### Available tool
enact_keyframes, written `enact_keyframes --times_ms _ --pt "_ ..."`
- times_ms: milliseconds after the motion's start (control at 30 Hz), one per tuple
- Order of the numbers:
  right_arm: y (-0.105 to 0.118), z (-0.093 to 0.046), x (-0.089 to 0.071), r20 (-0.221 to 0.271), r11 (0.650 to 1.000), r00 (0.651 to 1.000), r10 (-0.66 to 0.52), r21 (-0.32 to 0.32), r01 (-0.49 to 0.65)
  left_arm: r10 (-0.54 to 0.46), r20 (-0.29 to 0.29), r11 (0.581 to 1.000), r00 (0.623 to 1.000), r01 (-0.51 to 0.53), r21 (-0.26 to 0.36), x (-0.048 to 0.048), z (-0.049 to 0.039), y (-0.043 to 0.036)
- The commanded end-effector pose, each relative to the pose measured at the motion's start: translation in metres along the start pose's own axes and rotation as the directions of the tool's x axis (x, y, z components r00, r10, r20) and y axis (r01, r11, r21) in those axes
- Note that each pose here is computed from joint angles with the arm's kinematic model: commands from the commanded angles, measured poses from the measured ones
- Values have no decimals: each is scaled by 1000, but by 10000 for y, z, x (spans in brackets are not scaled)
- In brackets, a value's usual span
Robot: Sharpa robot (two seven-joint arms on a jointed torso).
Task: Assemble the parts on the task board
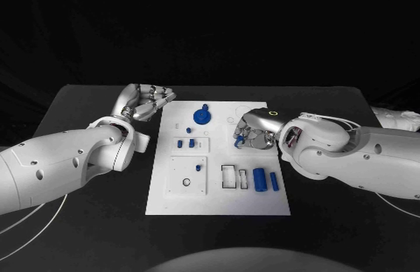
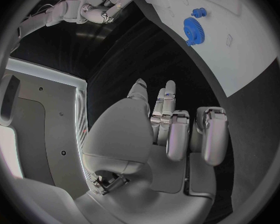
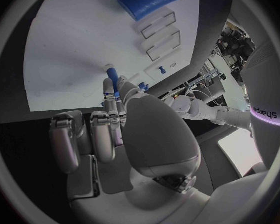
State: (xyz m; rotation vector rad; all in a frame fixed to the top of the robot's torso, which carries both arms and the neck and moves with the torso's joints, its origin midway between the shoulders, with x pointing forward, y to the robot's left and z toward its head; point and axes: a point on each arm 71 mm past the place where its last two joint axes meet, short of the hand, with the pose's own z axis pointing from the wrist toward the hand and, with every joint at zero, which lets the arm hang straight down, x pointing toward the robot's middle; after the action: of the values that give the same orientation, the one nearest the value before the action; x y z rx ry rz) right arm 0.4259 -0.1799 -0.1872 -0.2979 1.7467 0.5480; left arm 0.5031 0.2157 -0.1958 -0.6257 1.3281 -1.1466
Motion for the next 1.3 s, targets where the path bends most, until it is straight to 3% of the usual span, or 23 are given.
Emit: enact_keyframes --times_ms 33,600,867,1300 --pt "22 -9 -37 38 1000 999 20 -16 -19 -9 -15 1000 1000 10 13 22 5 -18" --pt "78 -43 -249 96 999 995 27 -39 -23 -9 -15 1000 1000 9 13 28 11 -17" --pt "256 33 -230 62 994 997 54 -98 -48 -8 -14 1000 1000 8 13 25 16 -11" --pt "839 215 -156 -16 963 999 34 -267 -37 -5 -13 1000 1000 5 9 32 24 13"
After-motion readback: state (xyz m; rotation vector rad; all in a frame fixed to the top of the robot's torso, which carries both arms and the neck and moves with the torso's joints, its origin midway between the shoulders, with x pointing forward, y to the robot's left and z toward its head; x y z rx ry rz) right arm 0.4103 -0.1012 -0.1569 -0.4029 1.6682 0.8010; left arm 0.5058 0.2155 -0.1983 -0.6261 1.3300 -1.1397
